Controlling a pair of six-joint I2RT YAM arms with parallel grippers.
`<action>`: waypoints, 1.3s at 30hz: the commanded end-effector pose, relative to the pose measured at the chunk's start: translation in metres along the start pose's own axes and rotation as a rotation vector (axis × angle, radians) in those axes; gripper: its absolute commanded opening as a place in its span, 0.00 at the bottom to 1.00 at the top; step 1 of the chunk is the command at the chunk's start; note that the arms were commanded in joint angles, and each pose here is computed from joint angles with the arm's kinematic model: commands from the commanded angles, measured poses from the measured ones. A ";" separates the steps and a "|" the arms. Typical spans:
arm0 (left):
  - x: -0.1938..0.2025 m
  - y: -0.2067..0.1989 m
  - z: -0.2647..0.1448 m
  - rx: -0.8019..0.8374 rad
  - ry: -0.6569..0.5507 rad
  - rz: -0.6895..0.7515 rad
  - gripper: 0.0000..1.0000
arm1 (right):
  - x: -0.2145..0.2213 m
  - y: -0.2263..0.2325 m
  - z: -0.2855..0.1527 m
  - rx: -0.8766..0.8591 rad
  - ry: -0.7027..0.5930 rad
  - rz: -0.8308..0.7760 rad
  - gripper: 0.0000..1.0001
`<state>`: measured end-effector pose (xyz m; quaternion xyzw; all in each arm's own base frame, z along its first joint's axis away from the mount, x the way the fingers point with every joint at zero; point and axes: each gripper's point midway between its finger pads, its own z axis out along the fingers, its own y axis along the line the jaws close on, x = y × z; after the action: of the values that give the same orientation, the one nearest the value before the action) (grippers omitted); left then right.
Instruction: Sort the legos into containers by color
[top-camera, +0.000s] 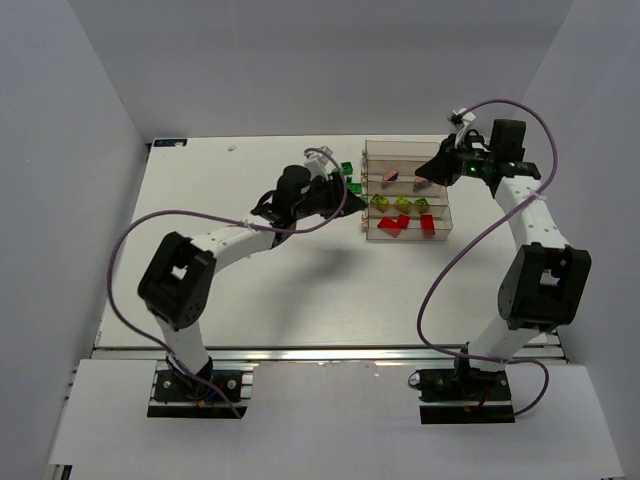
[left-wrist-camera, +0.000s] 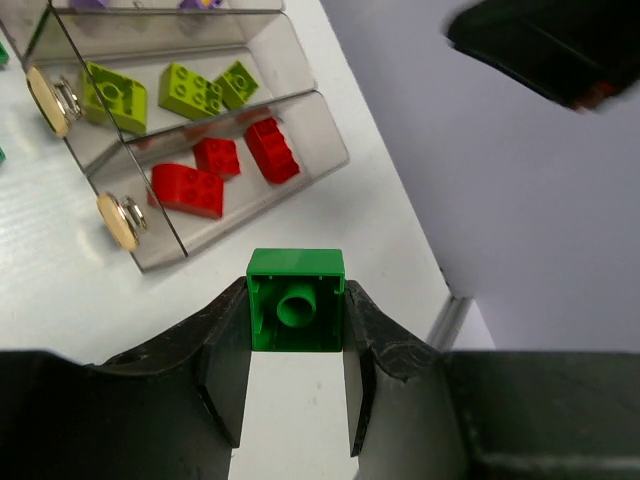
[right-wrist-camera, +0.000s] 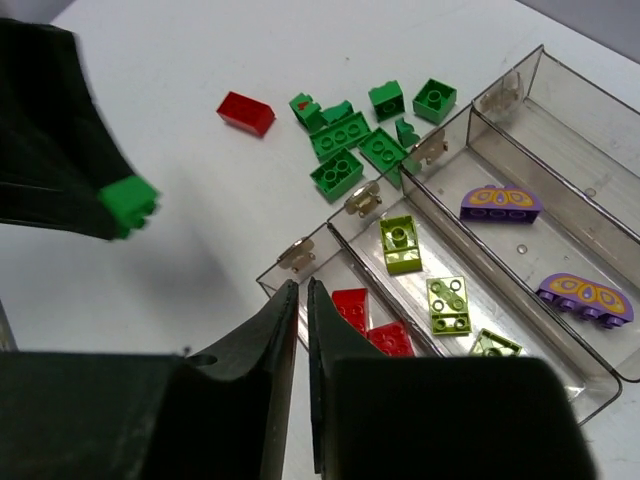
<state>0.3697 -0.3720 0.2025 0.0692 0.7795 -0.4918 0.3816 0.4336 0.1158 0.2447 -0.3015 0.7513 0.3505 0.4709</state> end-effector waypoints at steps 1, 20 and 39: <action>-0.012 0.007 0.023 -0.047 -0.005 0.021 0.00 | -0.009 0.005 -0.014 -0.010 -0.047 -0.002 0.15; -0.094 0.024 0.147 -0.034 -0.192 0.050 0.00 | 0.014 0.019 -0.019 -0.072 -0.036 0.101 0.67; -0.001 -0.044 -0.005 0.262 -0.046 0.246 0.00 | -0.035 0.031 -0.010 0.064 -0.097 0.352 0.87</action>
<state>0.3910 -0.4065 0.1827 0.0637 0.7598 -0.5358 0.3626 0.4222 0.1172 0.2730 -0.1803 0.7613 0.3955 0.4811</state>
